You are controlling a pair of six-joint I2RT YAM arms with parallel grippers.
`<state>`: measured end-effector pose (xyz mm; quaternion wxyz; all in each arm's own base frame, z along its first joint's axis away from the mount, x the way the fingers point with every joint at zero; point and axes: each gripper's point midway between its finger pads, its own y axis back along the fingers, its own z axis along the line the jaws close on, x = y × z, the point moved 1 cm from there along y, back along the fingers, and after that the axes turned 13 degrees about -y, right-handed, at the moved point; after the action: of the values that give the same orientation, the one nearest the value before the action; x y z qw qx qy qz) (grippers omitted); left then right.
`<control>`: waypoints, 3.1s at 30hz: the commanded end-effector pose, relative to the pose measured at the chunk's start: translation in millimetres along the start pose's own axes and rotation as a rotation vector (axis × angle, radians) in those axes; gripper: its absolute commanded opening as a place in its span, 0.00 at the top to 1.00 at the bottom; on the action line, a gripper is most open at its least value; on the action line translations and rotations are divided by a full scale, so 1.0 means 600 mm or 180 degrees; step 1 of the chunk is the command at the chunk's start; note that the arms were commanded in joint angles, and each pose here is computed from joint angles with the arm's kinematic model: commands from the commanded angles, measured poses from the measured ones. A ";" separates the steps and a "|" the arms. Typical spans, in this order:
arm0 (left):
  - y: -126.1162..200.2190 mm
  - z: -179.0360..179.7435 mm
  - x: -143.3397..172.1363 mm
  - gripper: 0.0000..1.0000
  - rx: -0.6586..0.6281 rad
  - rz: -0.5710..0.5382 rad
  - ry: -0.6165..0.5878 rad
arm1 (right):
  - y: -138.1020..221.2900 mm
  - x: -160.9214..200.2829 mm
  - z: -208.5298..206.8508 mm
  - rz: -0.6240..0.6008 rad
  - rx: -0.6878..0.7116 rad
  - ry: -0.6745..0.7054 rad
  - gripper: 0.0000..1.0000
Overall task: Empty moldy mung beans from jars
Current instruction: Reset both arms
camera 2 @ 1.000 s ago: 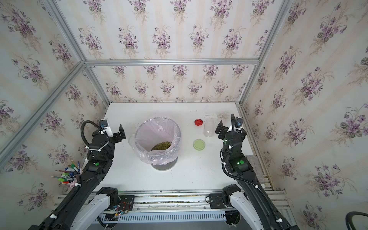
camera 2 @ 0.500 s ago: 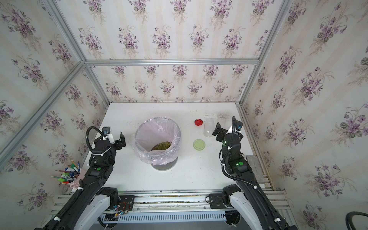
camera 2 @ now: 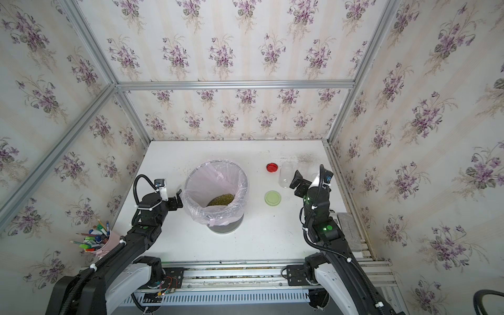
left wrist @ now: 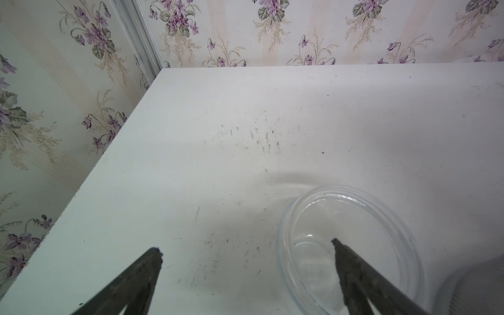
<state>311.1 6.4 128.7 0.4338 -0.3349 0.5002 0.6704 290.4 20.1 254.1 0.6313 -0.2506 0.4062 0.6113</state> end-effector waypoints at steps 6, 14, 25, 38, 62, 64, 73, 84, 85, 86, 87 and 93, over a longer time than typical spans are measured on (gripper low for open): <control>-0.003 -0.019 -0.028 0.00 0.0233 -0.0276 0.0049 | 0.009 -0.014 -0.007 -0.0168 0.0025 -0.0081 0.00; 0.028 0.061 -0.069 0.00 -0.0548 -0.0314 0.0359 | 0.003 -0.002 -0.005 -0.0090 -0.0003 -0.0112 0.00; 0.069 0.073 -0.087 0.00 -0.0230 0.1165 -0.0224 | 0.003 -0.007 0.008 -0.0026 -0.0077 -0.0167 0.00; 0.149 0.029 -0.081 0.00 0.0547 0.1364 -0.0319 | 0.009 -0.014 0.009 -0.0055 -0.0079 -0.0213 0.00; 0.110 -0.081 -0.024 0.00 0.1835 0.2266 -0.0329 | 0.022 -0.032 -0.011 -0.0263 0.0076 -0.0269 0.00; 0.101 -0.082 -0.017 0.00 0.1829 0.2356 -0.0315 | 0.023 -0.033 -0.013 -0.0277 0.0089 -0.0273 0.00; 0.062 -0.097 0.026 0.00 0.1932 0.2809 -0.0392 | 0.027 -0.040 -0.020 -0.0364 0.0143 -0.0255 0.00; 0.003 -0.124 0.055 0.00 0.1930 0.2726 -0.0175 | 0.025 -0.035 -0.026 -0.0379 0.0183 -0.0234 0.00; -0.004 -0.126 0.057 0.00 0.1900 0.2711 -0.0142 | 0.025 -0.034 -0.028 -0.0380 0.0192 -0.0232 0.00; -0.011 -0.128 0.059 0.00 0.1878 0.2690 -0.0102 | 0.024 -0.033 -0.029 -0.0375 0.0199 -0.0223 0.00; -0.015 -0.130 0.060 0.00 0.1872 0.2672 -0.0072 | 0.024 -0.032 -0.030 -0.0377 0.0210 -0.0221 0.00; -0.041 -0.136 0.051 0.00 0.1776 0.2470 0.0119 | 0.024 -0.030 -0.035 -0.0390 0.0245 -0.0188 0.00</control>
<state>305.5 -57.5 65.1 0.2014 0.0328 0.7544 0.6239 273.3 -2.8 252.8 0.6764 -0.2272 0.4040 0.5724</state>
